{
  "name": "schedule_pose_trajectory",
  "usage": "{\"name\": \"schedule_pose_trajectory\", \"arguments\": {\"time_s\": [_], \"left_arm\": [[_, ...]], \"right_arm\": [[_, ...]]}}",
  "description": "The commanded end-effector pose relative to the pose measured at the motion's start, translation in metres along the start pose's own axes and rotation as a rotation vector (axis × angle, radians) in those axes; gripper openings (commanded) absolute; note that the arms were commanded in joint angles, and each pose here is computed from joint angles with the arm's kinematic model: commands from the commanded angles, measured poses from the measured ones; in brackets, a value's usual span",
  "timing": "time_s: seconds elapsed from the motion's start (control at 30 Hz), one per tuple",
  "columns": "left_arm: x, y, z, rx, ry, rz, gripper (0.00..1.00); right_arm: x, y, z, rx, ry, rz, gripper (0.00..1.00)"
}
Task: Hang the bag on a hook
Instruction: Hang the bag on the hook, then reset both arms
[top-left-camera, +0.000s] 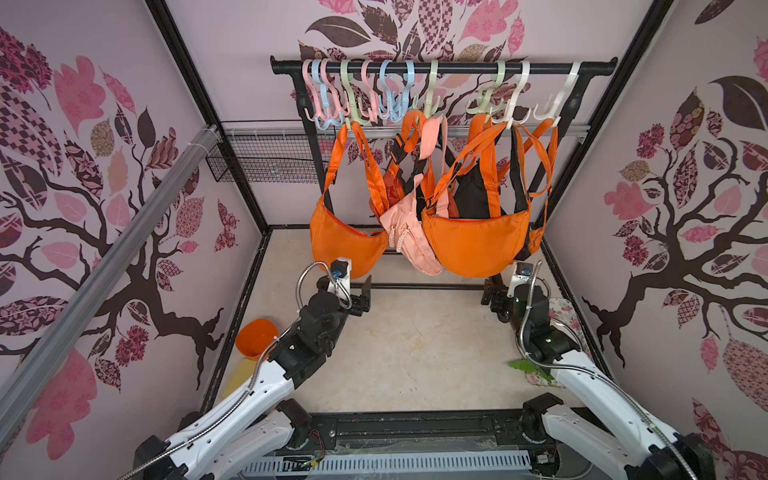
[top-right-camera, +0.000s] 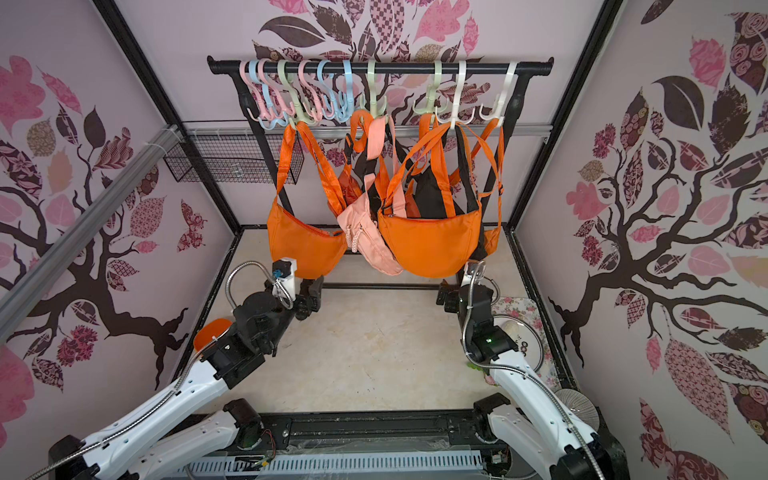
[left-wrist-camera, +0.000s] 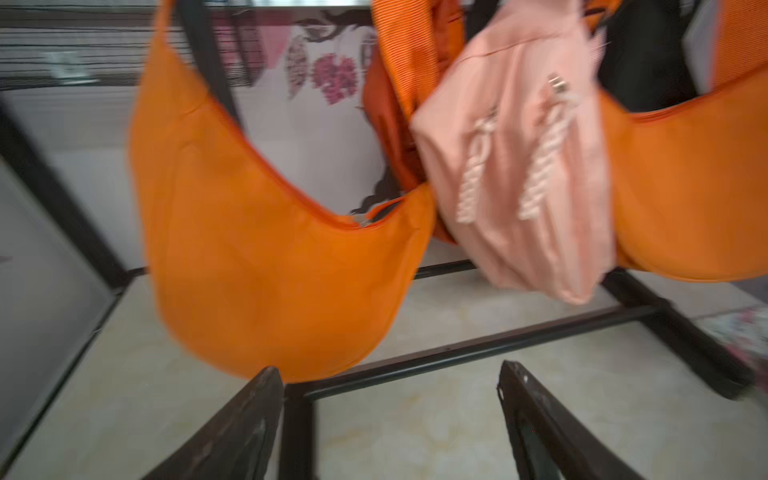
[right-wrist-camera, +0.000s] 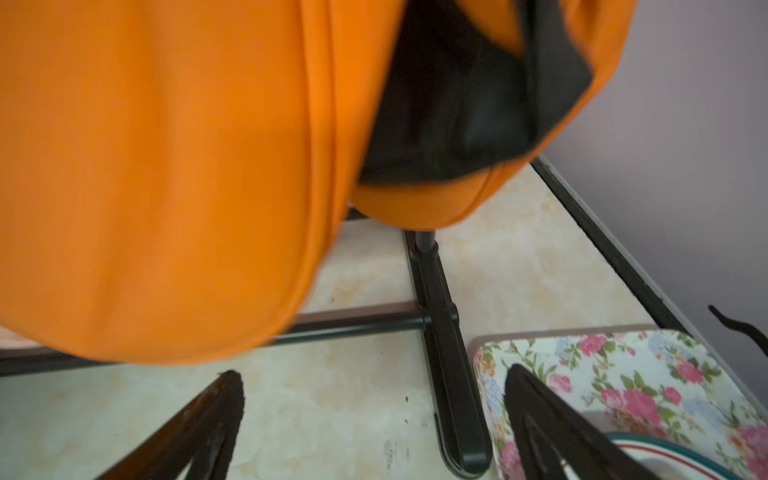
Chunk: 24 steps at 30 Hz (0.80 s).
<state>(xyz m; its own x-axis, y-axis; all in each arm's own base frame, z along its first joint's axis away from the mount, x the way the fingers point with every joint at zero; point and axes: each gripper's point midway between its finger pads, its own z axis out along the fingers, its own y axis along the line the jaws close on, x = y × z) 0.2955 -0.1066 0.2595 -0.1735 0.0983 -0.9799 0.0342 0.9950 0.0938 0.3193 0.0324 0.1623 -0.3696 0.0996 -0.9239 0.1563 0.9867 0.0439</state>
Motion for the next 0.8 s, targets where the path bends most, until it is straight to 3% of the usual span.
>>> {"name": "schedule_pose_trajectory", "arguments": {"time_s": [0.0,0.13,0.2,0.27,0.43,0.5,0.57,0.63,0.7,0.77], "left_arm": [[0.036,0.076,-0.014,-0.454,0.030,0.088,0.84],[0.071,0.095,-0.010,-0.629,0.068,0.137,0.84],[0.086,0.103,-0.004,-0.691,0.079,0.162,0.84],[0.105,0.115,0.003,-0.736,0.080,0.112,0.85],[0.116,0.139,0.019,-0.722,0.063,0.012,0.86],[0.118,0.151,0.023,-0.704,0.058,-0.047,0.97],[0.122,0.162,0.029,-0.669,0.044,-0.113,0.97],[0.124,0.172,0.035,-0.593,-0.047,-0.201,0.97],[0.132,0.182,0.046,-0.547,-0.103,-0.307,0.97],[0.131,0.173,0.073,-0.406,-0.124,-0.283,0.98]], "right_arm": [[-0.009,-0.013,0.003,0.059,-0.181,0.034,1.00],[-0.004,-0.031,0.017,0.212,-0.204,-0.076,1.00],[0.011,-0.045,0.026,0.282,-0.186,-0.060,1.00],[0.013,-0.043,0.033,0.275,-0.216,-0.076,1.00],[-0.003,-0.036,0.045,0.183,-0.303,-0.014,1.00],[0.004,-0.049,0.056,0.198,-0.318,0.036,1.00],[0.005,-0.047,0.060,0.169,-0.300,0.027,1.00],[0.009,-0.044,0.058,0.135,-0.267,0.029,1.00],[0.010,-0.040,0.052,0.100,-0.311,0.018,1.00],[0.014,-0.037,0.063,0.097,-0.297,0.001,1.00]]}}
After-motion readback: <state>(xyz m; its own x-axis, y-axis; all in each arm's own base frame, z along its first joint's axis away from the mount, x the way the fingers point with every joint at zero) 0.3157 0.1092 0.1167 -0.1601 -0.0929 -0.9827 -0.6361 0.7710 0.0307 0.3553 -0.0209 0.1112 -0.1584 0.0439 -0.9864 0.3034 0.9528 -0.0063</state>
